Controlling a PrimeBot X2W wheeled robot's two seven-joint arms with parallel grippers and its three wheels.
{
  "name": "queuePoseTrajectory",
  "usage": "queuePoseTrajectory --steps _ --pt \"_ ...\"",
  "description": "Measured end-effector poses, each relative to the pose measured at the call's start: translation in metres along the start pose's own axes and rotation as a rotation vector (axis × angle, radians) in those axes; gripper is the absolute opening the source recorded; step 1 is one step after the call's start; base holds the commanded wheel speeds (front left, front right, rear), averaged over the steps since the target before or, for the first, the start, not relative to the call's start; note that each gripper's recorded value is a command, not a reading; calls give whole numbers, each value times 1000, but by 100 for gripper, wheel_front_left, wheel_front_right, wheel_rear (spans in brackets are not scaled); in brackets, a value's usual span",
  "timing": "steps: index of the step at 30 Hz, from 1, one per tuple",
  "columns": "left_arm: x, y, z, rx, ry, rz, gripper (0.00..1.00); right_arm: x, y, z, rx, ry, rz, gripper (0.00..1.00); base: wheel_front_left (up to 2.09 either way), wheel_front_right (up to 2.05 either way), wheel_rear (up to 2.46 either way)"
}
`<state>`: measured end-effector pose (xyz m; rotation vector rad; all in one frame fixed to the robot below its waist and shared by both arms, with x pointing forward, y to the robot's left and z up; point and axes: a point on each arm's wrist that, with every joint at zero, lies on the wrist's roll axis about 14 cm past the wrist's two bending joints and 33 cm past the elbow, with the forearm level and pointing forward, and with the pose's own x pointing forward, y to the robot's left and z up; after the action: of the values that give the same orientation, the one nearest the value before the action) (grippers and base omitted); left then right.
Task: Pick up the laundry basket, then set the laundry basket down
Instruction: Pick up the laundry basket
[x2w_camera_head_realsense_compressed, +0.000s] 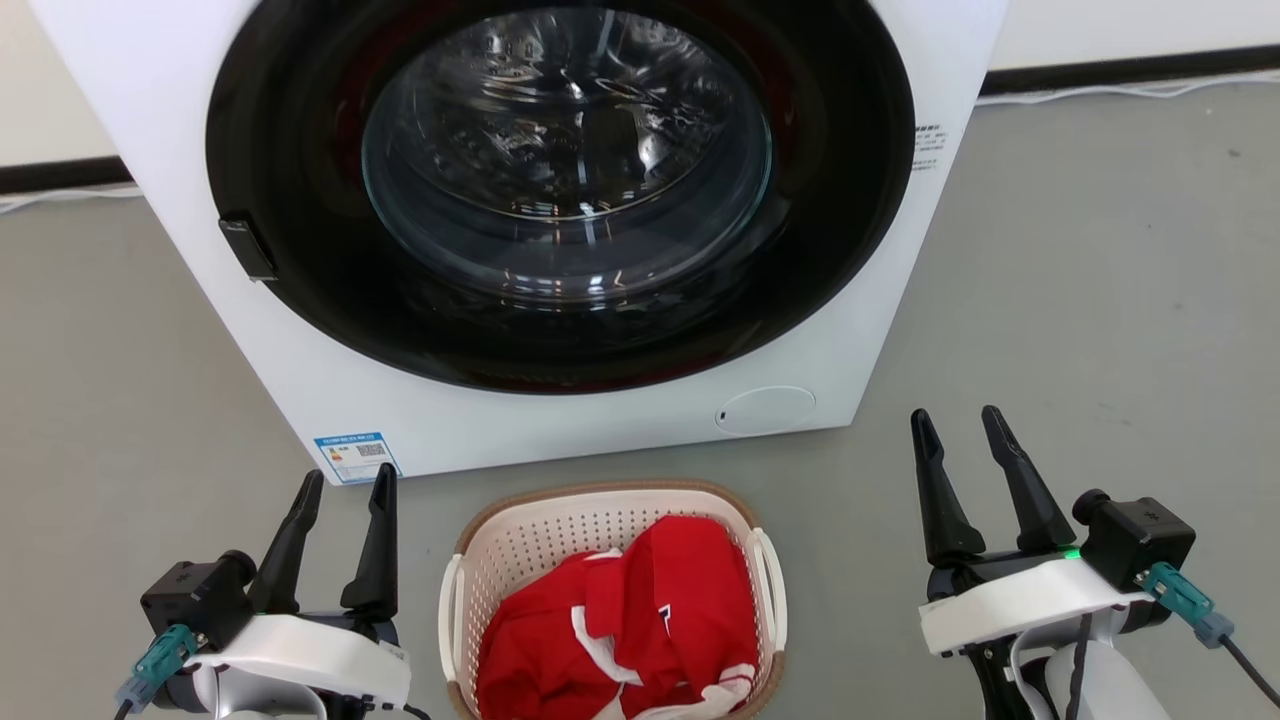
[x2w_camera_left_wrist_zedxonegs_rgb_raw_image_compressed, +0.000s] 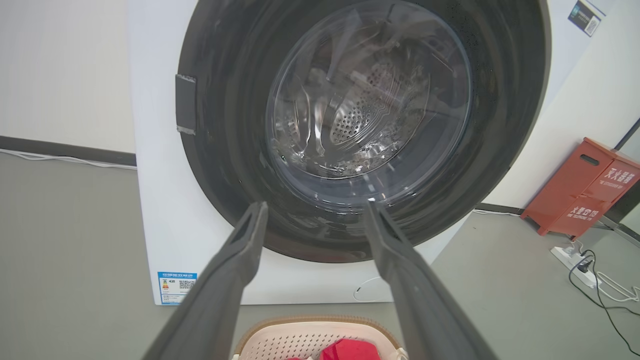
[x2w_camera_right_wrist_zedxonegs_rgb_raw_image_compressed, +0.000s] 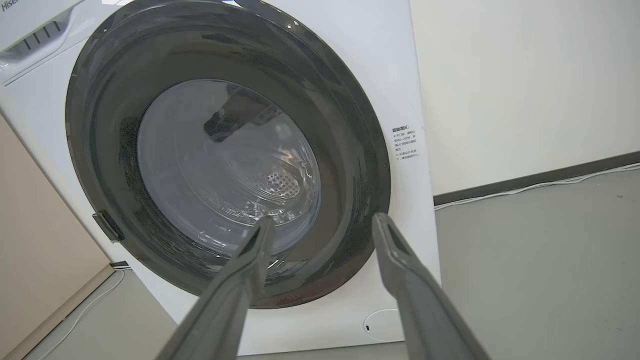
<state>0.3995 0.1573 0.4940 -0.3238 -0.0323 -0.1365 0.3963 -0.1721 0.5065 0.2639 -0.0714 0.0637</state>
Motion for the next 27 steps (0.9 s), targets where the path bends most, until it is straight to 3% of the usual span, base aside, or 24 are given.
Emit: queuePoseTrajectory --steps 20,27 --pt "28 29 -66 -18 185 31 100 29 -18 -55 5 133 -36 100 0 0 0" --pt "39 46 -103 -8 288 44 100 42 -25 -89 10 214 -50 100 0 0 0"
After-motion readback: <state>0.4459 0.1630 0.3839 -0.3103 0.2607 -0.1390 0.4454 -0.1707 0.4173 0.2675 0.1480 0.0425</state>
